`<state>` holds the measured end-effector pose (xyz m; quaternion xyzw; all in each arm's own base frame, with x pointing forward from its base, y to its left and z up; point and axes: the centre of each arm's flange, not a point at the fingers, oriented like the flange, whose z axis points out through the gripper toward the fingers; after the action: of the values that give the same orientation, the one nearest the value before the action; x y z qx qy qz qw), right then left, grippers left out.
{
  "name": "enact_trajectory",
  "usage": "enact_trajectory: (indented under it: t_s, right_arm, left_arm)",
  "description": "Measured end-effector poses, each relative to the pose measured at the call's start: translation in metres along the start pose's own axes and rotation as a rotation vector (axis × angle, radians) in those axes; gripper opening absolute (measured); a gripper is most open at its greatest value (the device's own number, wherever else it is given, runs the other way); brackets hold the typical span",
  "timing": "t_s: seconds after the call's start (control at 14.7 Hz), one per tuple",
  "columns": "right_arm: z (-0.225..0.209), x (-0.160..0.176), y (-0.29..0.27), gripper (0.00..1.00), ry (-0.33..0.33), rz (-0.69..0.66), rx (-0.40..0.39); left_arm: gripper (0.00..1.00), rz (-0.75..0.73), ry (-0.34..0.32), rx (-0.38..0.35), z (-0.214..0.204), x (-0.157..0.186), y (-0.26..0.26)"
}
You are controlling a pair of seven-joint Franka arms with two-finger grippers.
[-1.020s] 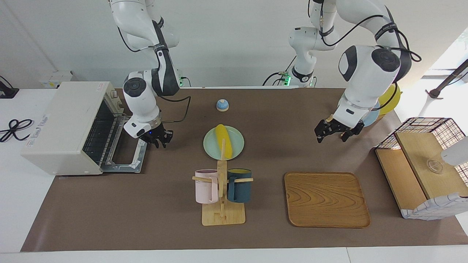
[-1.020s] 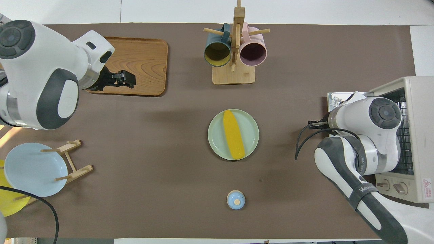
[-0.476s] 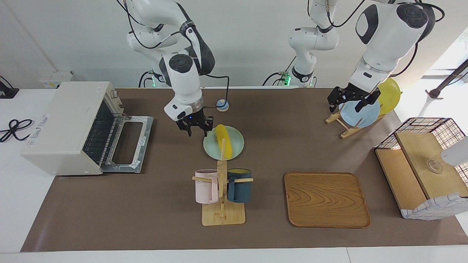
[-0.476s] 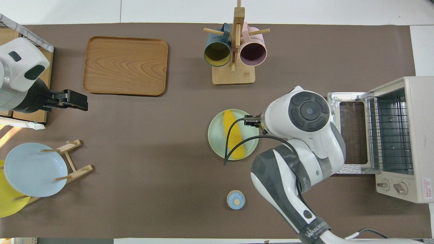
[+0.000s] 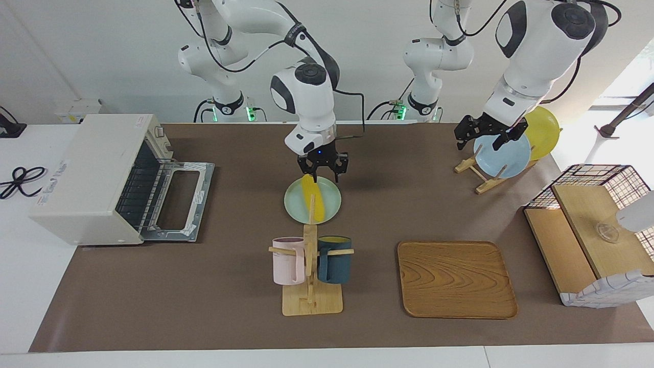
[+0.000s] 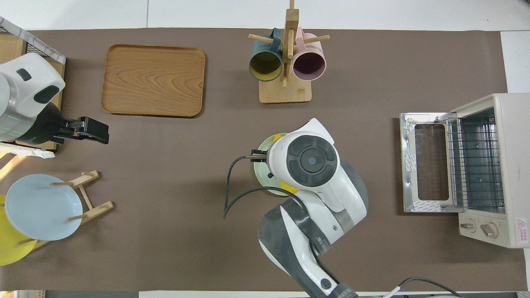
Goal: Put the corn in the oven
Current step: 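Grasp the green plate rim with the right gripper and lift it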
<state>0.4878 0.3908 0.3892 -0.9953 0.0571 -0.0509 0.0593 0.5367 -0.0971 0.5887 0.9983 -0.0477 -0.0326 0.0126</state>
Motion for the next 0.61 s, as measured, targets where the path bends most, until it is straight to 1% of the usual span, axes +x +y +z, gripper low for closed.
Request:
enact_trajectory:
  t_s: [0.14, 0.27, 0.41, 0.61]
  right_arm:
    - [0.033, -0.018, -0.021, 0.63, -0.003, -0.013, -0.010]
    - [0.056, -0.025, -0.027, 0.62, -0.008, -0.026, -0.027]
    - [0.063, -0.023, -0.025, 0.54, -0.007, -0.031, -0.040]
    - [0.066, -0.021, -0.021, 0.52, 0.015, -0.060, -0.067]
  left_arm:
    - [1.00, 0.002, 0.010, -0.001, -0.005, 0.001, 0.000]
    - [1.00, 0.006, 0.017, -0.001, -0.008, 0.002, 0.000]
    - [1.00, 0.022, 0.018, -0.001, -0.007, 0.003, 0.000]
    - [1.00, 0.034, 0.015, -0.001, -0.004, 0.006, -0.003]
